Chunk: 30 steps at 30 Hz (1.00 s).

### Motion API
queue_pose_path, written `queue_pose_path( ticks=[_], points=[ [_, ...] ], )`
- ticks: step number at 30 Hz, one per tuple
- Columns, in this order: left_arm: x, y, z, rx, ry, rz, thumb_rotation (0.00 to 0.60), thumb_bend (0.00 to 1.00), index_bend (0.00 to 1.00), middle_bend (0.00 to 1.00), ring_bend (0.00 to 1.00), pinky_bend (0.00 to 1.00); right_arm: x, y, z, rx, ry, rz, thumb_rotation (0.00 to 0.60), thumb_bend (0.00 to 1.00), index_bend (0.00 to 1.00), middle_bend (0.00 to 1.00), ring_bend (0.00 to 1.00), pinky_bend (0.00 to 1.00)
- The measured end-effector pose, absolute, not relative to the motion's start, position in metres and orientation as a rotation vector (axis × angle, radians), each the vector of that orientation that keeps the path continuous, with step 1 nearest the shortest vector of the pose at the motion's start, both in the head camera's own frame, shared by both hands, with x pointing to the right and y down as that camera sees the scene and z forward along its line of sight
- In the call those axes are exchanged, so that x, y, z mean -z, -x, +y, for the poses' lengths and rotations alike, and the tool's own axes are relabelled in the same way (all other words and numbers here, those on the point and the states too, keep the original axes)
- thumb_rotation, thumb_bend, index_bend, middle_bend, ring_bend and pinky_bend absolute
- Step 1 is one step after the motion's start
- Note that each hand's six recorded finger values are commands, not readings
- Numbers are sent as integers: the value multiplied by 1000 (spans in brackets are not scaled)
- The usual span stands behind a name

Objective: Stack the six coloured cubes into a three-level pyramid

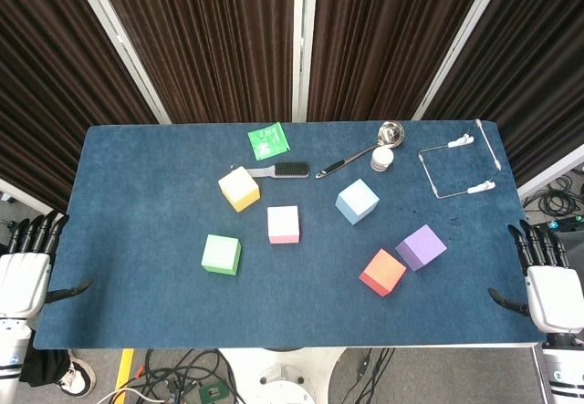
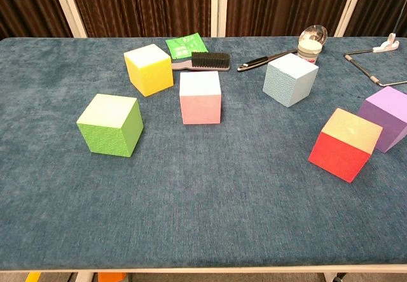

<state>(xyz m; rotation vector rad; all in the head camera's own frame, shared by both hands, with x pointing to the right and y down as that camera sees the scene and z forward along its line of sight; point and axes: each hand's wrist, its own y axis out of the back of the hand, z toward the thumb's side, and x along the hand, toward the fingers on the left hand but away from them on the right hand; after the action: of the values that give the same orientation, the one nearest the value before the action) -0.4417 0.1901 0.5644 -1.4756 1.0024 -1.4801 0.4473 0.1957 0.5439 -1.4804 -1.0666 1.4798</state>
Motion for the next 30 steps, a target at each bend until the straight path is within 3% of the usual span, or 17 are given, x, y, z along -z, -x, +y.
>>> queue_pose_path(
  ticks=[30],
  points=[
    [-569,431,188,1451,1508,985,448,0,8,0,0,0,-545,-445,193,-1477,1495,-1070,600,27,0,0,0,0]
  ],
)
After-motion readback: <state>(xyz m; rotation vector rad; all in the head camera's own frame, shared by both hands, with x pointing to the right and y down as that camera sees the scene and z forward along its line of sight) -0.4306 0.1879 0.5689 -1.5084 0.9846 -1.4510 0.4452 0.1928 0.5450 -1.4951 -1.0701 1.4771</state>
